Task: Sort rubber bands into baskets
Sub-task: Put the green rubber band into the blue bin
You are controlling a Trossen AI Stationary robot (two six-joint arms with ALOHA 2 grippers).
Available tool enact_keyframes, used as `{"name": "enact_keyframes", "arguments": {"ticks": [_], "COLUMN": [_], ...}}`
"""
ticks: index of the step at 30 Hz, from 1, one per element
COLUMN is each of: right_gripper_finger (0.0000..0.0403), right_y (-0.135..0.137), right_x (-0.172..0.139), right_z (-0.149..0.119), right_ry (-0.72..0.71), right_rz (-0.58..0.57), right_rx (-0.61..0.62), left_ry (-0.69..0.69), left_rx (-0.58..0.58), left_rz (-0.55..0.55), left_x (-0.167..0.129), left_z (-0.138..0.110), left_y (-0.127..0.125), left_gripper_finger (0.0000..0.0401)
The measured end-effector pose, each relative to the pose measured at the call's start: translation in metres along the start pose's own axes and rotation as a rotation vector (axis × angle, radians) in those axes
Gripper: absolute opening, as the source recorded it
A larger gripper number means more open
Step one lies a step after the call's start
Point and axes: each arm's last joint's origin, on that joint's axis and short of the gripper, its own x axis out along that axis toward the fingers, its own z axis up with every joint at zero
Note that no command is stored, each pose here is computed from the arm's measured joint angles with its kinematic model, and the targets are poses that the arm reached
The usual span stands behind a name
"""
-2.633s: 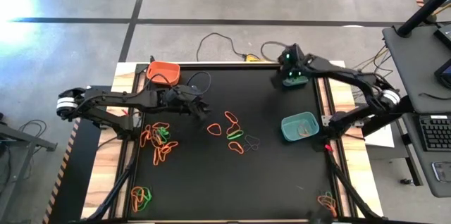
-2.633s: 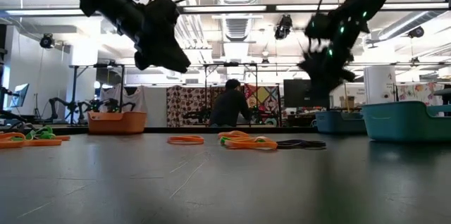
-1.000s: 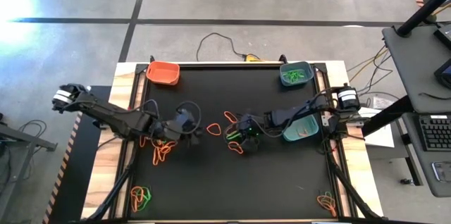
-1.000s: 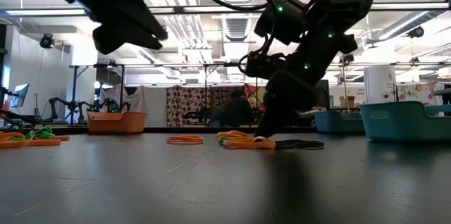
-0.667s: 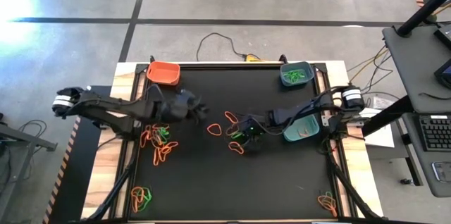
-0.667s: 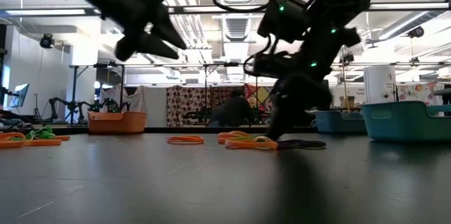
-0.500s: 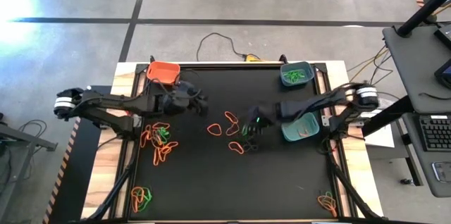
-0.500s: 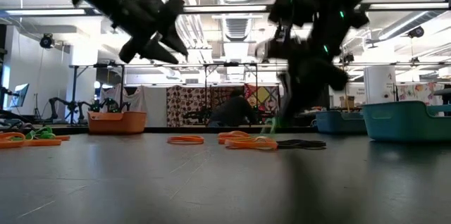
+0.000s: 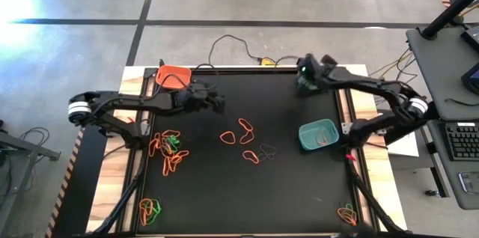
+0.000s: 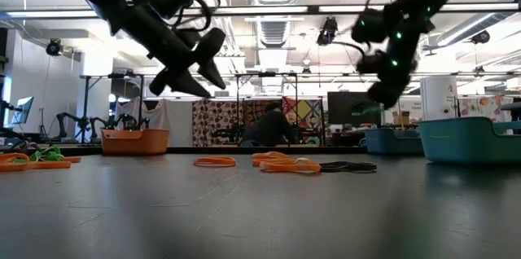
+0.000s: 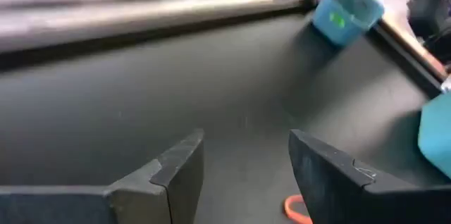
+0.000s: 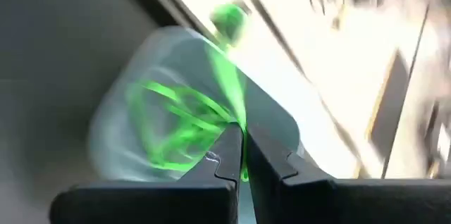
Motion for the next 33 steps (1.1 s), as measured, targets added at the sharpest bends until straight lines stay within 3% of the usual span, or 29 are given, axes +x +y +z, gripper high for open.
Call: {"name": "enact_keyframes", "arguments": {"ticks": [6, 12, 15, 20, 25, 33], "right_gripper_finger": [0.0009, 0.0009, 0.0018, 0.0071, 0.0144, 0.0222], "right_y": [-0.026, -0.021, -0.020, -0.017, -0.020, -0.041], "right_x": [0.041, 0.052, 0.059, 0.070, 0.067, 0.041], "right_z": [-0.015, -0.015, -0.016, -0.019, -0.015, 0.004], "right_ry": [0.160, 0.198, 0.219, 0.259, 0.238, 0.114], "right_rz": [0.020, 0.039, 0.040, 0.048, 0.043, 0.020], "right_rx": [0.146, 0.167, 0.163, 0.157, 0.158, 0.172], "left_ry": [0.125, 0.193, 0.276, 0.449, 0.536, 0.670], "left_rx": [-0.018, -0.069, -0.070, 0.015, 0.078, 0.024], "left_rz": [0.096, 0.153, 0.119, 0.064, 0.044, 0.071], "left_x": [-0.001, -0.006, -0.012, -0.029, -0.053, -0.092], "left_z": [-0.010, -0.015, -0.018, -0.027, -0.037, -0.067], "left_y": [0.012, 0.018, 0.018, 0.018, 0.012, -0.004], "left_gripper_finger": [0.0196, 0.0226, 0.0239, 0.0244, 0.0244, 0.0244]}}
